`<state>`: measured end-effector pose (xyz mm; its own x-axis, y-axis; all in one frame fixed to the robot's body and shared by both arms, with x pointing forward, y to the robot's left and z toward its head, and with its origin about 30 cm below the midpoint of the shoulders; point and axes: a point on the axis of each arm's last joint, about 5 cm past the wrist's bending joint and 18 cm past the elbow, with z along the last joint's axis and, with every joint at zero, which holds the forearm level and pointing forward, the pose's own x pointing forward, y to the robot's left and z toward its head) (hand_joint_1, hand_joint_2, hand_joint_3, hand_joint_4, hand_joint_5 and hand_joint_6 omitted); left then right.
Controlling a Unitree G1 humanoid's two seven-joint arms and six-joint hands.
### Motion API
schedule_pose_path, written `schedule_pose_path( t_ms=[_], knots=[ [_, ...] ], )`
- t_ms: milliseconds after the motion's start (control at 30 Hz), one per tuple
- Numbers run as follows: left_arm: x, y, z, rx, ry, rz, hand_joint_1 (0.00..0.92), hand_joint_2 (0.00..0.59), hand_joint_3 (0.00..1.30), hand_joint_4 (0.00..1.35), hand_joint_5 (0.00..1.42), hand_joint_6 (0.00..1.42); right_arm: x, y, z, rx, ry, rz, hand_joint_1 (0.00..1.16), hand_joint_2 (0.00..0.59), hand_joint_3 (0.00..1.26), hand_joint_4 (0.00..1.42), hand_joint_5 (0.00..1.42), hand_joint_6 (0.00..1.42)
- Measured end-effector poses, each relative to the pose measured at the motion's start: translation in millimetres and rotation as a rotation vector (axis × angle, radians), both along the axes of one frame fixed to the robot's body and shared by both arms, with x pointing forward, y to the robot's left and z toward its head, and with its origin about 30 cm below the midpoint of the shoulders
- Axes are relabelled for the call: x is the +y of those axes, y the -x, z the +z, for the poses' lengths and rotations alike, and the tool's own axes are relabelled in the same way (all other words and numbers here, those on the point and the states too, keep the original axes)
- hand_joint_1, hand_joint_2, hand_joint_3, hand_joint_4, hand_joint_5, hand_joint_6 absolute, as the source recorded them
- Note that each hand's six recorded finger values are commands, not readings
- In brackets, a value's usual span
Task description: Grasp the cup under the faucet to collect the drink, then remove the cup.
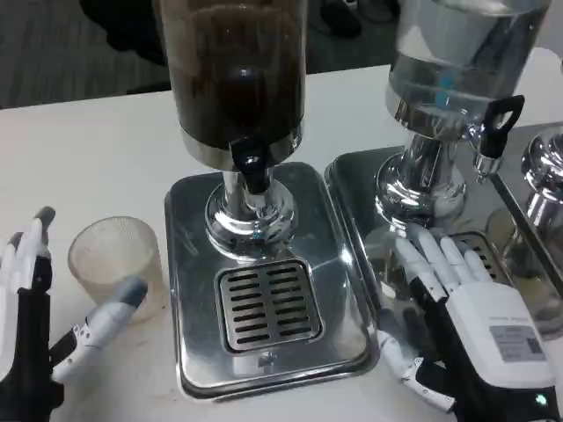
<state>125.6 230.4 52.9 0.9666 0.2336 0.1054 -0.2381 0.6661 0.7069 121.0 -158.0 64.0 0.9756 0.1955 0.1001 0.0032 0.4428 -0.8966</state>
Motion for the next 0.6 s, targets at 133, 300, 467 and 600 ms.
schedule_pose_path(
  t_ms=[133,300,467,600],
  knots=[
    [0.7,-9.6,-6.4,0.006,0.047,-0.015,0.003,0.017,0.00,0.00,0.00,0.00,-0.6,0.3,-0.1,0.008,0.004,0.003,0.37,0.537,0.08,0.00,0.00,0.00],
    [2.7,-16.0,-16.5,0.027,0.107,-0.029,0.030,0.002,0.00,0.00,0.00,0.00,-0.5,0.3,-0.1,0.009,0.004,0.003,0.37,0.536,0.08,0.00,0.00,0.00],
    [0.9,-17.8,-26.0,0.046,0.144,-0.063,0.028,0.000,0.00,0.00,0.00,0.00,0.1,0.4,-0.2,0.011,0.001,0.001,0.38,0.536,0.08,0.00,0.00,0.00],
    [0.5,-15.5,-31.2,0.054,0.153,-0.072,0.048,0.000,0.00,0.00,0.00,0.00,0.2,0.6,-0.4,0.015,0.001,-0.002,0.39,0.533,0.08,0.00,0.00,0.00]
  ],
)
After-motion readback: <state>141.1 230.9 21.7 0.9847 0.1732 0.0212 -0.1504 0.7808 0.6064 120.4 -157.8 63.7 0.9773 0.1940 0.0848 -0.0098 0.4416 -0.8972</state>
